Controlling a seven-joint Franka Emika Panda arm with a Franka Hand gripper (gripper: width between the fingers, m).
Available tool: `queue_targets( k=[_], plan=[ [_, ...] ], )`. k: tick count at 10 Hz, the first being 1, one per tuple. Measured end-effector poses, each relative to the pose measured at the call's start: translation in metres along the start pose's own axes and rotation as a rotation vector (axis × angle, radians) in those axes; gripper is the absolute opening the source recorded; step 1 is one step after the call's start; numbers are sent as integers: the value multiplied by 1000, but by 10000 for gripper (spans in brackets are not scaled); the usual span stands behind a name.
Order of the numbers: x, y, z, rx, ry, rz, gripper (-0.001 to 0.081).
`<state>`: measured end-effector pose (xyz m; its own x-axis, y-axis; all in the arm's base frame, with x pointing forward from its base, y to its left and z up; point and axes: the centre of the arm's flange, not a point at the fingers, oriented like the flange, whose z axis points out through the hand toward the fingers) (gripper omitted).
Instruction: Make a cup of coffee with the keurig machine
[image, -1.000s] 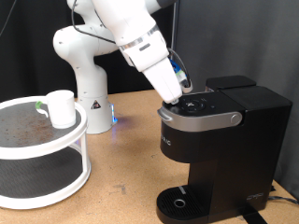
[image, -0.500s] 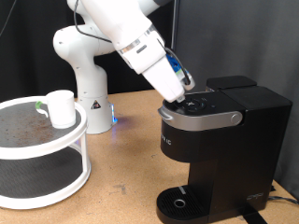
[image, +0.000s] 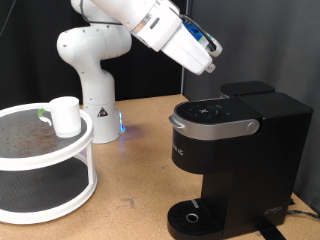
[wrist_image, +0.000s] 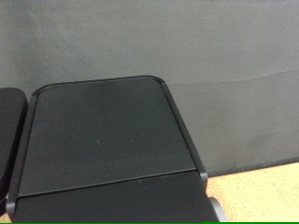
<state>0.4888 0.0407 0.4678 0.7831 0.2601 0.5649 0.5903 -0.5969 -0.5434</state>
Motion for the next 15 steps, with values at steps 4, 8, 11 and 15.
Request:
queue_targets(
  k=[4,8,11,15],
  plan=[
    [-17,2,-9,-38,57,-5,0],
    [-55,3,-51,27,1,-23,0],
    [-71,2,-68,33,17,-15,0],
    [-103,13,-102,111,-33,-61,0]
  ],
)
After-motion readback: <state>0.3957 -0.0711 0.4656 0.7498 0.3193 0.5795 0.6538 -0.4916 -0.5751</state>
